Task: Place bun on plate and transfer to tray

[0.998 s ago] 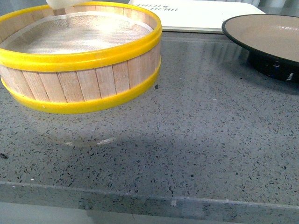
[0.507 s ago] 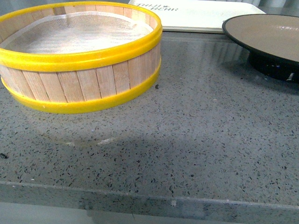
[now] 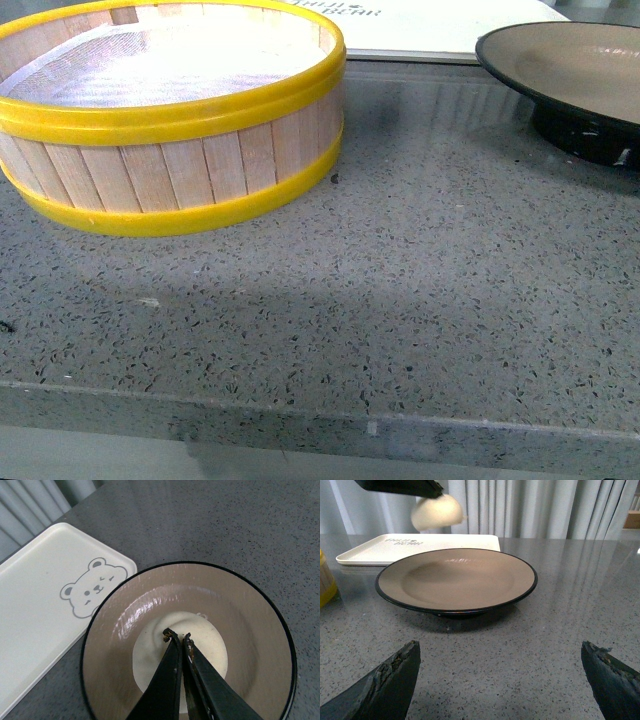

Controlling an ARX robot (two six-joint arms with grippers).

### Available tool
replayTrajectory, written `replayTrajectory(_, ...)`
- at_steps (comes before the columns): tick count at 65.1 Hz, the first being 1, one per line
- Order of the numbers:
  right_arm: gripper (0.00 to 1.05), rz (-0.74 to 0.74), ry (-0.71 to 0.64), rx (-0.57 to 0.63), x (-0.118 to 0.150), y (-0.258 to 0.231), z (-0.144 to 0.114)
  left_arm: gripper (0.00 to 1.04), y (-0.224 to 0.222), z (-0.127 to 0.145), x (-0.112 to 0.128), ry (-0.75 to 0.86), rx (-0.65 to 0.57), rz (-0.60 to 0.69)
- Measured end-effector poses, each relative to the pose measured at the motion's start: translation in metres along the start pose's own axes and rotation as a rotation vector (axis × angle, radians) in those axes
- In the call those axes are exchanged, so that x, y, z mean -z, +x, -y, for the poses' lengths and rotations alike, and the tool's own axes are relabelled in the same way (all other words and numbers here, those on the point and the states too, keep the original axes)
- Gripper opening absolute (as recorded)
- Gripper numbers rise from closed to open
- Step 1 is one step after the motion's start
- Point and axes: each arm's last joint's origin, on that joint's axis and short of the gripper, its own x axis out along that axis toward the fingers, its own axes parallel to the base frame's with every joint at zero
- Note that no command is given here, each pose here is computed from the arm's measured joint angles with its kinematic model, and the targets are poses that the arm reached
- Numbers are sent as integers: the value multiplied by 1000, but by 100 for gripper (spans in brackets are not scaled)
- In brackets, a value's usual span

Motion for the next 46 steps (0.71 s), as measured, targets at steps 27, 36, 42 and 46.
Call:
replayTrajectory(27,96,0,0,0,0,0,0,4,47,-7,-4,45,-61,-23)
replayTrajectory(36,96,0,0,0,0,0,0,4,52,5,13,54,20,-69)
replayTrajectory(42,96,0,0,0,0,0,0,4,56,12,28,72,27,-100)
replayTrajectory(46,96,0,0,0,0,0,0,4,58,15,35,82,25,-111)
